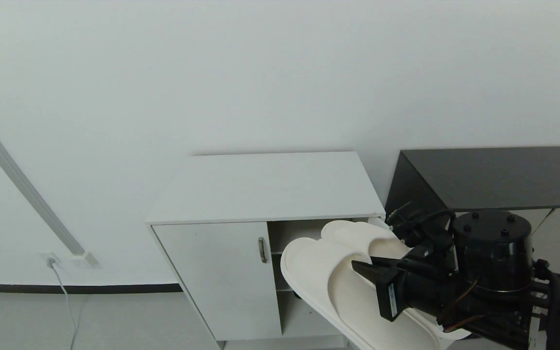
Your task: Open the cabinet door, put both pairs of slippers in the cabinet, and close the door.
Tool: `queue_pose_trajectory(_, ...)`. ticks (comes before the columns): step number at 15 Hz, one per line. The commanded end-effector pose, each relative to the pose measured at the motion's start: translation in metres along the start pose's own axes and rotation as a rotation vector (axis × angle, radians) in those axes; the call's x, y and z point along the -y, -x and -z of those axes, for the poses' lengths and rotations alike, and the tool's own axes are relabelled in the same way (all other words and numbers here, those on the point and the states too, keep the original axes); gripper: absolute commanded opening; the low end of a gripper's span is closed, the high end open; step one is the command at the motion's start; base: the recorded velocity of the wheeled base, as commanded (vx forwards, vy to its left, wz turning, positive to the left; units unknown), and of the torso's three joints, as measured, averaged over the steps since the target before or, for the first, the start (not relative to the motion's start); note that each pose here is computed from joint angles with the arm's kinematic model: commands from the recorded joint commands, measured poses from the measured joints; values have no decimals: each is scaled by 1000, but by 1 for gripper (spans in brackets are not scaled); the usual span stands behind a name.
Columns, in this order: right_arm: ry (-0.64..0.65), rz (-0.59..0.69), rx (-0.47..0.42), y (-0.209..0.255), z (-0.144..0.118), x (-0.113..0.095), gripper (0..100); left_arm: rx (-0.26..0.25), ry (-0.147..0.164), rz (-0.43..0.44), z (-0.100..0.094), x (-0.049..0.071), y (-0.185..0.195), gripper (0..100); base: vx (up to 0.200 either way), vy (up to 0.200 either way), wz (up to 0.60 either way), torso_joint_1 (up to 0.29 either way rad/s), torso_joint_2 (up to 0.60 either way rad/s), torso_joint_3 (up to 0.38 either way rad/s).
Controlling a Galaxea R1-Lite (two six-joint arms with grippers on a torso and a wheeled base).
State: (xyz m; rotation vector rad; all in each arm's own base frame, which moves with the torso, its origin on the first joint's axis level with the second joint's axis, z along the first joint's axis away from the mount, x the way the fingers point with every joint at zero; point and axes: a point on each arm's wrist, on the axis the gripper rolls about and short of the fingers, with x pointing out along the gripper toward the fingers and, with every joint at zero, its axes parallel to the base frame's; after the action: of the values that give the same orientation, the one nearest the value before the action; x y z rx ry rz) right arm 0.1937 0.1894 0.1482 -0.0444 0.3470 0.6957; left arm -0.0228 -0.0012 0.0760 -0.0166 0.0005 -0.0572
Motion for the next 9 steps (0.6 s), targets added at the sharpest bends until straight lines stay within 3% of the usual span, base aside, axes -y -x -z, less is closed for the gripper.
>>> queue_pose_trajectory(1, 1, 1, -12, -1, 3, 0, 0, 0, 0, 0, 0, 0, 0, 0, 0, 0, 0, 0, 0, 0)
queue_pose_trajectory(9, 10, -4, -19, 0, 5, -1, 0, 0, 0, 0, 0, 0, 0, 0, 0, 0, 0, 0, 0, 0)
